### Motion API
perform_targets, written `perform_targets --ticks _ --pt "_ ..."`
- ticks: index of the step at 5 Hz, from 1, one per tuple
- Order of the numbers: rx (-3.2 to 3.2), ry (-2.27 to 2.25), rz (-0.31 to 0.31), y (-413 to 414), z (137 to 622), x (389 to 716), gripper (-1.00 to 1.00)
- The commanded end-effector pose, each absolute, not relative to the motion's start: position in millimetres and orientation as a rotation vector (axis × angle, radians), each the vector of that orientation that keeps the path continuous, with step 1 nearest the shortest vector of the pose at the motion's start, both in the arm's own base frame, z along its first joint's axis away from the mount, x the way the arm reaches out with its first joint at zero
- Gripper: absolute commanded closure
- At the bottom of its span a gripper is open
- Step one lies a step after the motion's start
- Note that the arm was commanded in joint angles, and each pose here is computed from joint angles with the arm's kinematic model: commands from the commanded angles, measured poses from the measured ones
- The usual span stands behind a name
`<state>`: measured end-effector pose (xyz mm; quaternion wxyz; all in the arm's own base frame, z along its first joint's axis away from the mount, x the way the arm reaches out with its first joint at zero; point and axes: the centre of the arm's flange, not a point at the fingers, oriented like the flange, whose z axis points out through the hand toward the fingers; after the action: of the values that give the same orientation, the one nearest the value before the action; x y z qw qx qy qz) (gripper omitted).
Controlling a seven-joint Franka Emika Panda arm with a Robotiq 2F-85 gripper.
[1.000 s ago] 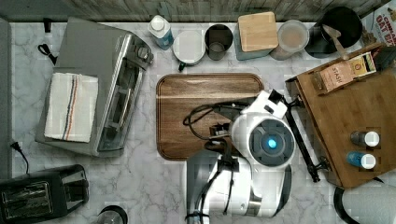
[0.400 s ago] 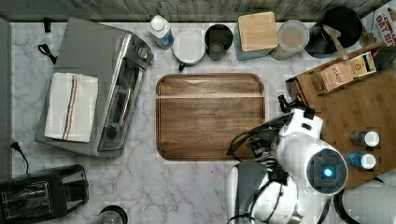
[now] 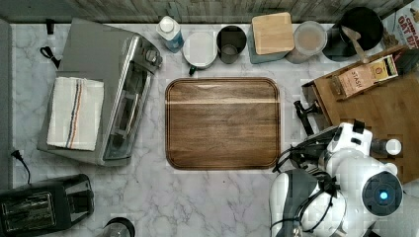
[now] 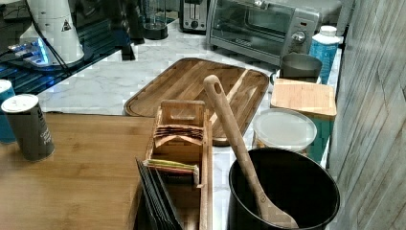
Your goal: Open the drawer.
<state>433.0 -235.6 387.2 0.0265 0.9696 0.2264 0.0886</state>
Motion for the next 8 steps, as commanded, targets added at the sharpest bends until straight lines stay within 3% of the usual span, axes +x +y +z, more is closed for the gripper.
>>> perform_targets --ticks 1,3,4,5,6,7,8 --pt "2.953 0.793 0.297 -245 355 449 -1.0" --pt "2.923 0.715 0.494 -268 343 451 -1.0" --pt "2.93 0.688 0.397 -270 345 459 -1.0" --pt "2.958 0.665 0.362 -267 328 460 -1.0" --pt "2.952 0.56 0.385 -267 316 453 -1.0" --pt "2.948 0.555 0.294 -281 313 449 -1.0" --pt "2.98 0.513 0.273 -285 297 438 -1.0"
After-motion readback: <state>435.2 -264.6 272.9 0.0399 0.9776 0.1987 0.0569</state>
